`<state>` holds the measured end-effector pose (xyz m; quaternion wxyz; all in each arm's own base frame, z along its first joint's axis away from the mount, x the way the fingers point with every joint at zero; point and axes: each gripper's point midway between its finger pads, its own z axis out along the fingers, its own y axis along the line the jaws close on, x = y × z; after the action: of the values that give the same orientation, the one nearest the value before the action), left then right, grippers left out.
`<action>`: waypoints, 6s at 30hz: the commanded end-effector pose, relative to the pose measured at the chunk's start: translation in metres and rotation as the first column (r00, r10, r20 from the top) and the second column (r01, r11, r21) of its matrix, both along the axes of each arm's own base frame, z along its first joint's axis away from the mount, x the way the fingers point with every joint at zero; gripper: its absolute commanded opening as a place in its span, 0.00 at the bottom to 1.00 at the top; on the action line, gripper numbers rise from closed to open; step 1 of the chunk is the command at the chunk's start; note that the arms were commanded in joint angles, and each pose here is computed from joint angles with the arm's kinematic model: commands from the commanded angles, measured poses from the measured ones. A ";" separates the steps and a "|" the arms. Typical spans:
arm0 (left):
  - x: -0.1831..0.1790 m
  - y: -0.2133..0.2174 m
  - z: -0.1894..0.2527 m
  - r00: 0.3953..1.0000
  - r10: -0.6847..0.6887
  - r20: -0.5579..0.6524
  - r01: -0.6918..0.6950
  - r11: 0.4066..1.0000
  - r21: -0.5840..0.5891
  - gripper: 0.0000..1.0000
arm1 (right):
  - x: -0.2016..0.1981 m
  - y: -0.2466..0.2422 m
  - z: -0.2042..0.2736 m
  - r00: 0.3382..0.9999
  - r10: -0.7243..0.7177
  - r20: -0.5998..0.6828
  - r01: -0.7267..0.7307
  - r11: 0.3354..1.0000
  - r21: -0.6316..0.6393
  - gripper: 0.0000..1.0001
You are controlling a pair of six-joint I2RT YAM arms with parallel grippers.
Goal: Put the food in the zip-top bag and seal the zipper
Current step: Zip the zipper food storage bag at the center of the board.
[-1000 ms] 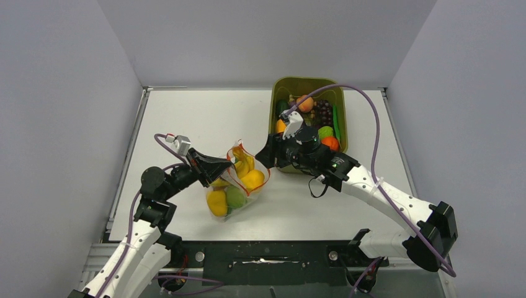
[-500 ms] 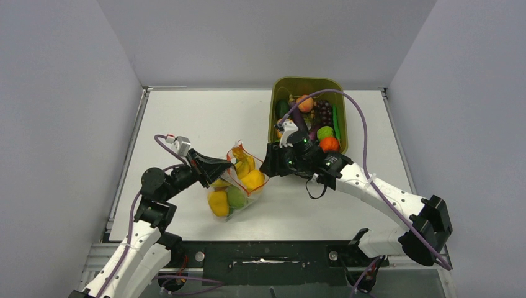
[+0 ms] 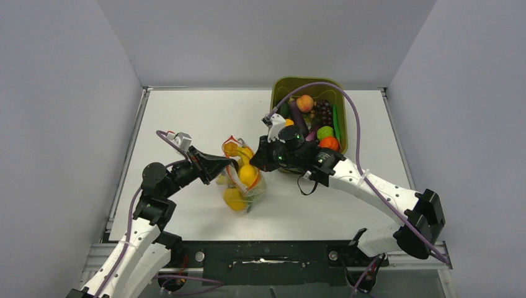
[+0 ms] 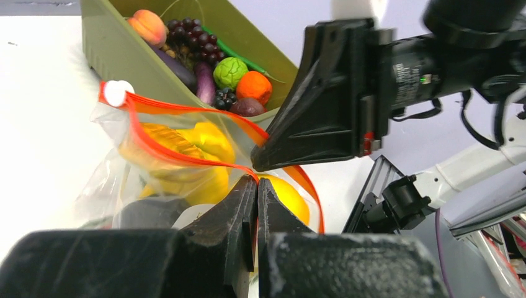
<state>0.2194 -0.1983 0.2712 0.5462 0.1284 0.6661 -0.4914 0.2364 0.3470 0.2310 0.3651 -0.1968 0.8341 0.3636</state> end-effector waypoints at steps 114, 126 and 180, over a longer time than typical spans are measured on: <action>-0.076 -0.029 0.009 0.605 -0.403 0.687 0.193 0.911 0.365 0.45 | -0.008 -0.043 0.085 0.274 0.701 0.658 -0.547 0.677 -0.493 0.00; -0.079 -0.062 0.011 0.601 -0.389 0.698 0.146 0.912 0.383 0.42 | 0.003 -0.042 0.082 0.339 0.682 0.648 -0.546 0.703 -0.455 0.00; -0.056 -0.063 0.020 0.695 -0.250 0.675 0.017 0.943 0.331 0.00 | -0.032 -0.049 0.087 0.397 0.644 0.654 -0.534 0.741 -0.406 0.55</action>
<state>0.1614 -0.2630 0.2434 0.6531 0.4732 0.4915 -0.3285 0.2252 0.2879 0.2895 0.4815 -0.6295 0.5349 0.2928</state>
